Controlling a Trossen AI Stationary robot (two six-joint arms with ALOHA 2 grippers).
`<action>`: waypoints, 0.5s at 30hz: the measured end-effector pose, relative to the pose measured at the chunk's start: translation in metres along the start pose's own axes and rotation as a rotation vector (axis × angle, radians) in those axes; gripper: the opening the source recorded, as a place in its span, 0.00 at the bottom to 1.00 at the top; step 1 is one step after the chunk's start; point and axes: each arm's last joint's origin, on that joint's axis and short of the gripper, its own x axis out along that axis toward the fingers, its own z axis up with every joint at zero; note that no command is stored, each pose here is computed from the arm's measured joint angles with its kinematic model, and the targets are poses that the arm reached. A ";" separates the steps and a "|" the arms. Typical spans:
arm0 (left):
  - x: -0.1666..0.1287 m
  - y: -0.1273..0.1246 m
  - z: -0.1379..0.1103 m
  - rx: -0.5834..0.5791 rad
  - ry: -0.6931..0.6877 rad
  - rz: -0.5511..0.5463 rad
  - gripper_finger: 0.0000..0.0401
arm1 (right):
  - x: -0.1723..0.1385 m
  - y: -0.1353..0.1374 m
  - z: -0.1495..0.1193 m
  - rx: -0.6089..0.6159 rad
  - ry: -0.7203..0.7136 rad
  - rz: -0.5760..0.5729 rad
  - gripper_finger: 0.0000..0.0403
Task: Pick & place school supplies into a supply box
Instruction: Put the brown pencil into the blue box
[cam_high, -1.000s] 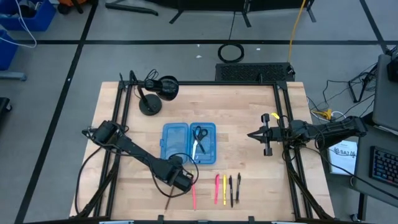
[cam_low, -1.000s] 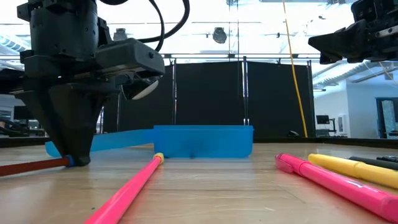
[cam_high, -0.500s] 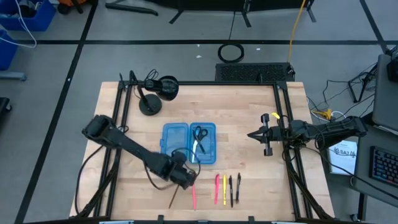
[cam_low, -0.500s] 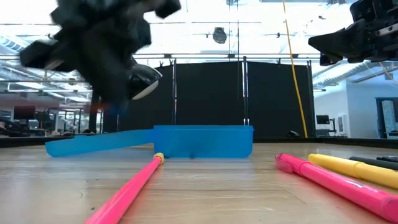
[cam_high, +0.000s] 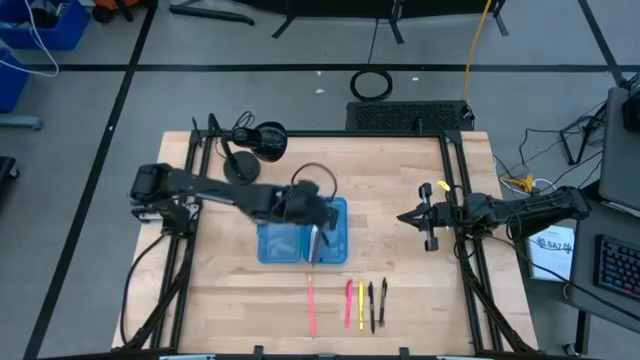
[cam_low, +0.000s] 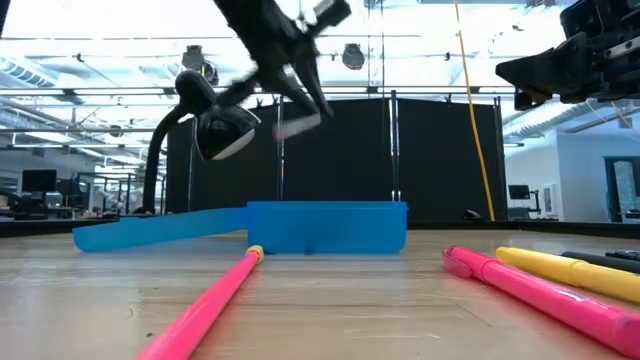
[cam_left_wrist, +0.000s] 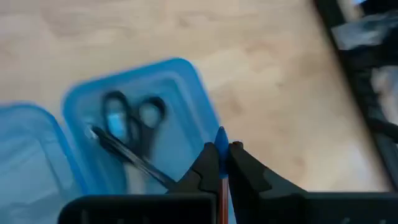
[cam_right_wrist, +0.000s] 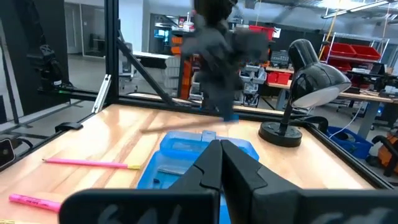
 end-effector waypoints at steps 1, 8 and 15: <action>0.009 0.004 0.005 0.000 0.008 0.019 0.03 | 0.000 0.000 0.000 0.002 0.001 0.001 0.00; 0.065 0.028 0.013 -0.041 0.088 0.133 0.06 | 0.000 0.000 -0.002 0.016 0.020 0.002 0.00; 0.094 0.042 0.011 -0.045 0.121 0.189 0.04 | 0.000 0.000 -0.003 0.012 0.032 0.003 0.00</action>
